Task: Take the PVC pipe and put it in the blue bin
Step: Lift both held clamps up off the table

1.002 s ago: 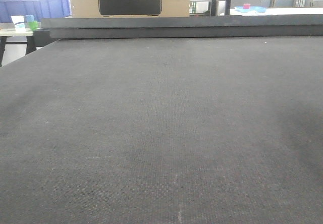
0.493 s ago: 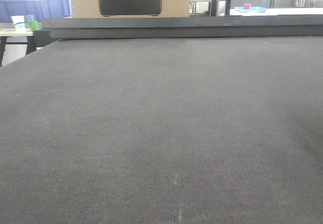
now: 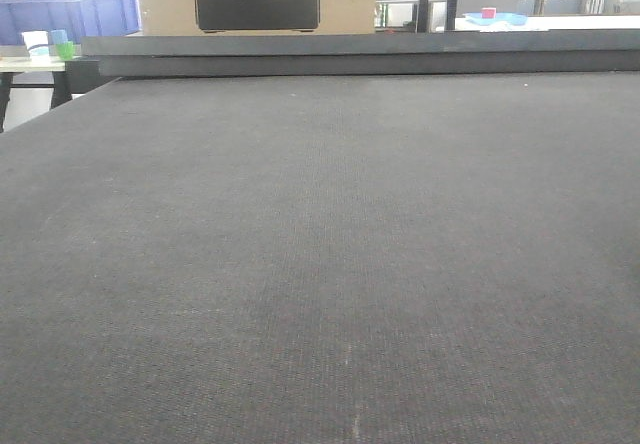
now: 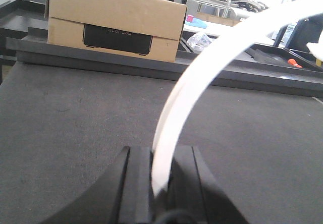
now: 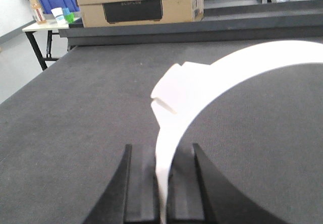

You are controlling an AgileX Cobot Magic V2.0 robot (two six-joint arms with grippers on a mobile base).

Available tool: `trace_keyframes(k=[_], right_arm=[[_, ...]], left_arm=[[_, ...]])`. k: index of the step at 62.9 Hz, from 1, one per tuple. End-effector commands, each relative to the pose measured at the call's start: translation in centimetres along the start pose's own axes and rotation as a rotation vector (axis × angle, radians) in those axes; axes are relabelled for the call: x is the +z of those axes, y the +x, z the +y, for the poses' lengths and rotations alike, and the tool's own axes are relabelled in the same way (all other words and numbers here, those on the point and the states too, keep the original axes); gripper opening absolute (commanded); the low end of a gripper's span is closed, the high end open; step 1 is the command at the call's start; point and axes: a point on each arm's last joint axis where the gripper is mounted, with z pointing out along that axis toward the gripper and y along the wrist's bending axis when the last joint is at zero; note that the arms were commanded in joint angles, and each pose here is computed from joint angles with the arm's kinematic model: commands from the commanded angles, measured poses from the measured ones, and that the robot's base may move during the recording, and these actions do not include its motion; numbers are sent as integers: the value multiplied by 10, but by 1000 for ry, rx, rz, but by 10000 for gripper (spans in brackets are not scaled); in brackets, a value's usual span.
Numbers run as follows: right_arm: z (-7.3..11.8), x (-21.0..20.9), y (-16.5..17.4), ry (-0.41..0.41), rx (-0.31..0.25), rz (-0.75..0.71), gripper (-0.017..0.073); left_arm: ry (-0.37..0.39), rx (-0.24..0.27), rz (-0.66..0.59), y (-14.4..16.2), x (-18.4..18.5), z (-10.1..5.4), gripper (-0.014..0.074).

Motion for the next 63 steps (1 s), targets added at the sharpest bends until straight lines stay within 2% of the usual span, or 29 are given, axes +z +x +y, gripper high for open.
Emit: trace_keyframes(k=[1, 3, 6, 13, 15, 24, 38, 63], right_arm=[[0, -2, -4, -1, -69, -55, -169], [0, -2, -5, -1, -105, -67, -169], [1, -2, -7, -3, -128, -85, -169], [1, -2, -9, -5, -130, -109, -169], [1, -2, -9, -6, -130, -114, -169], [2, -3, -13, -11, -130, -157, -169], [2, -3, -14, -12, -130, -168, -169], [2, -3, -14, -12, -130, -168, -169]], left_arm=[[1, -3, -30, -3, -2, 0, -111], [1, -3, -28, -2, -2, 0, -111], [-1, 10, -32, -3, -2, 0, -111], [-4, 144, -37, -1, -1, 1, -111], [-4, 167, -37, 0, 0, 1, -111], [-4, 167, -42, 4, 2, 2, -111], [11, 161, -156, -7, 1, -1, -111], [11, 161, -158, -7, 1, -1, -111]])
